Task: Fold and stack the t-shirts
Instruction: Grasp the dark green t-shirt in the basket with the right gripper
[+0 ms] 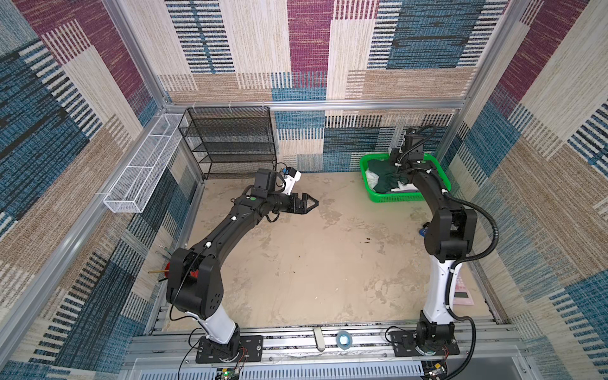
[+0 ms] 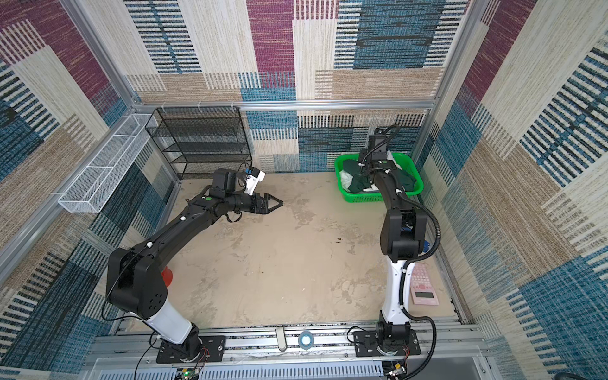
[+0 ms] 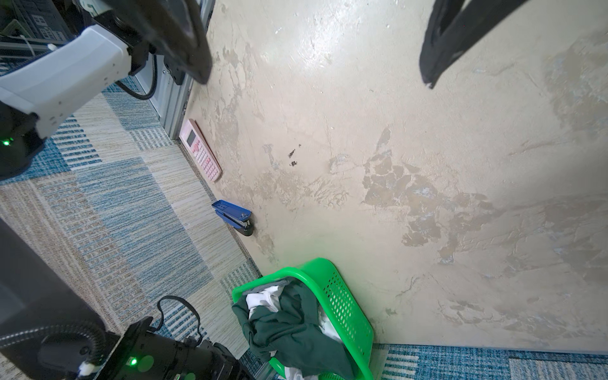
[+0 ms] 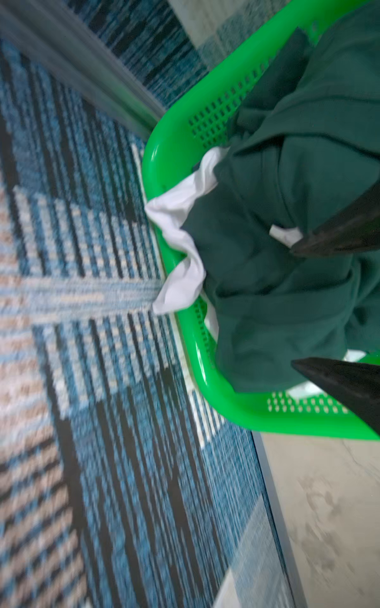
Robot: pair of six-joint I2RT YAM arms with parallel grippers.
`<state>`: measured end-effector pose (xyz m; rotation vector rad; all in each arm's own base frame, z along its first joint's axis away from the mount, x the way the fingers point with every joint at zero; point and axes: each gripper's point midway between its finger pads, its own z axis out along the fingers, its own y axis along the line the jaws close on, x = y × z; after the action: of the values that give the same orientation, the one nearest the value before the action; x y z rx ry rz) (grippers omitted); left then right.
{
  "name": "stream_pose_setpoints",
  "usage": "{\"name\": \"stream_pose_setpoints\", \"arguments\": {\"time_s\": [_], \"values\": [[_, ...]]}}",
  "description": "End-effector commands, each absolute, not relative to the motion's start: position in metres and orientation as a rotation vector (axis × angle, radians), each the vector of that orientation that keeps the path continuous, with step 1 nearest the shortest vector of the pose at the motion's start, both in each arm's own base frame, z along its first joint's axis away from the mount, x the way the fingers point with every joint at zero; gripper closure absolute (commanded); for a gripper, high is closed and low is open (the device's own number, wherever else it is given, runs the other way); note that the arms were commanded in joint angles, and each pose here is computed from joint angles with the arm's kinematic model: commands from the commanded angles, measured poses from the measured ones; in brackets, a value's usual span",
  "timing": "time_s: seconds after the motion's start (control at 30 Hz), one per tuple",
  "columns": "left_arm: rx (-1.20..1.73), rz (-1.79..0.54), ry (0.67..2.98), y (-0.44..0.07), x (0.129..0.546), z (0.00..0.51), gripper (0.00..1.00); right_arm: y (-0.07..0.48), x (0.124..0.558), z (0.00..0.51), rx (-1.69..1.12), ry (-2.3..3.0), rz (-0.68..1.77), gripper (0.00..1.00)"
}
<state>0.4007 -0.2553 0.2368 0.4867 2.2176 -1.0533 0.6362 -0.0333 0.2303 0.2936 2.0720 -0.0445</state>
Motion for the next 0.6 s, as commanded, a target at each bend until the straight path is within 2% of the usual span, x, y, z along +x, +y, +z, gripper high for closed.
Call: {"name": "stream_pose_setpoints", "arguments": {"time_s": [0.0,0.17,0.37,0.5,0.57], "values": [[0.519,-1.075,2.193,-0.26,0.399,0.24,0.01,-0.054,0.632,0.216,0.374,2.1,-0.094,0.49],[0.518,-1.083,2.196,-0.262,0.399,0.239,0.01,-0.078,0.63,0.197,0.412,2.126,-0.169,0.49],[0.521,-1.093,2.192,-0.263,0.397,0.24,0.01,-0.087,0.63,0.181,0.41,2.149,-0.225,0.54],[0.529,-1.099,2.194,-0.266,0.396,0.239,0.01,-0.085,0.633,0.171,0.401,2.169,-0.213,0.68],[0.531,-1.099,2.195,-0.267,0.395,0.239,0.01,-0.082,0.633,0.171,0.394,2.171,-0.191,0.81]]}}
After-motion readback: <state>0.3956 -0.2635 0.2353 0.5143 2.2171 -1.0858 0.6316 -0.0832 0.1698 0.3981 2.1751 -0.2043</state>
